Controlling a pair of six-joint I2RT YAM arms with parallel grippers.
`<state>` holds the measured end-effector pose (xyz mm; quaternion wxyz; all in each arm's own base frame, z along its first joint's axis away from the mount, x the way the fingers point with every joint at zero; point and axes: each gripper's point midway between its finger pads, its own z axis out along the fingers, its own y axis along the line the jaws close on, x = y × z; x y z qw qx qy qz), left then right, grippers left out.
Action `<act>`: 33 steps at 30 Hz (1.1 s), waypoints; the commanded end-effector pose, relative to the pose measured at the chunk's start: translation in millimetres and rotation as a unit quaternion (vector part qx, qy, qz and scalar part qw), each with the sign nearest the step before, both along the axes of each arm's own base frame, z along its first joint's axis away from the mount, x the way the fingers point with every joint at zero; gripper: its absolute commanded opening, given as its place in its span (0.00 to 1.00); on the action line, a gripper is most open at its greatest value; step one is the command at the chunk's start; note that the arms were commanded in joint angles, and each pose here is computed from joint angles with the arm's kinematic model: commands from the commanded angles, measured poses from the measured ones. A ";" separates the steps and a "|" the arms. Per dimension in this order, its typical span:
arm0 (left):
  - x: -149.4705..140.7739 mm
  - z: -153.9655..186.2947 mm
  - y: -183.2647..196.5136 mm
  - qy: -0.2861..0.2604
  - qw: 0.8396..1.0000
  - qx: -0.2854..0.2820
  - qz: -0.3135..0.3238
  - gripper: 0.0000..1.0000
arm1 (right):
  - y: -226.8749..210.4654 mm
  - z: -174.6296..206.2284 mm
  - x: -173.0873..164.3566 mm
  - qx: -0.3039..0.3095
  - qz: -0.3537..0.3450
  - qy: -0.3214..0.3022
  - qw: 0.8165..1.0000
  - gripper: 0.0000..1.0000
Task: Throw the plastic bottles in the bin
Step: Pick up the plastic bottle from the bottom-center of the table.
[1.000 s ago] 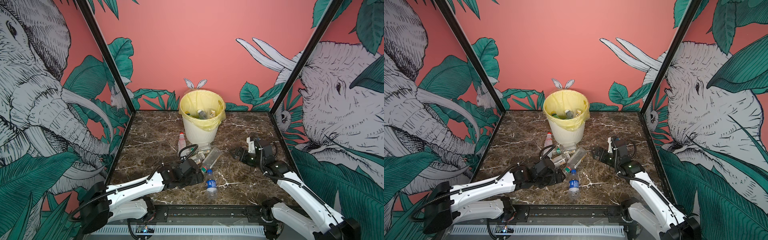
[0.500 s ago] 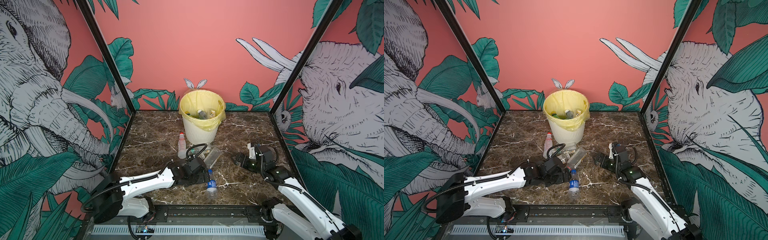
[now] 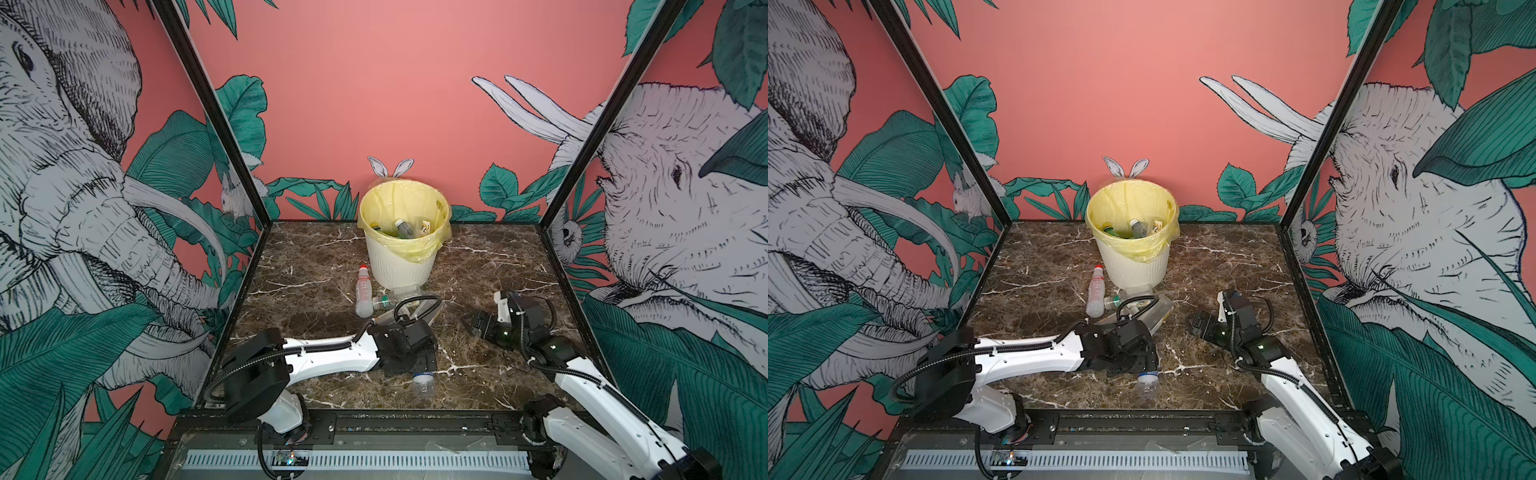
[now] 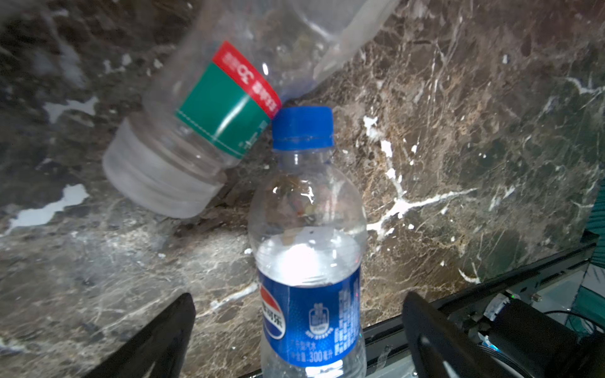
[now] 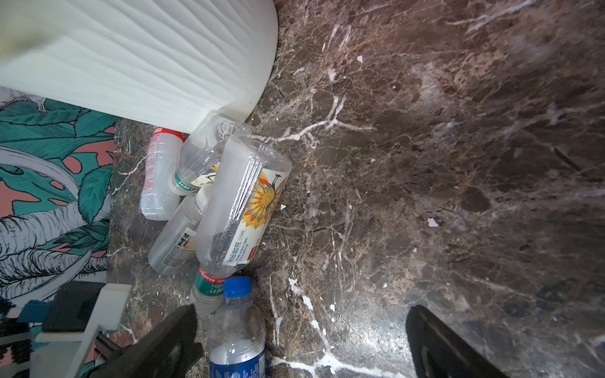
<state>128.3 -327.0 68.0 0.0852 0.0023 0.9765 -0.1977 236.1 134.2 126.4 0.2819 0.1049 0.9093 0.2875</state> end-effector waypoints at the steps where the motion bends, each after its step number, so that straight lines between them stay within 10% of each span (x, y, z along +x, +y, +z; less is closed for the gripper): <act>1: -3.7 -4.8 6.7 0.005 1.000 0.026 0.001 0.99 | -0.9 5.6 3.2 0.000 0.000 -0.010 1.000 0.99; 22: 1.8 -20.8 -6.4 0.001 0.998 0.059 -0.031 0.83 | 2.5 -2.8 2.4 0.017 -0.003 0.005 1.000 0.99; 33: 6.6 -13.6 -8.8 -0.035 0.993 0.080 -0.079 0.58 | -3.8 -1.5 -3.6 0.011 -0.011 0.006 1.000 0.99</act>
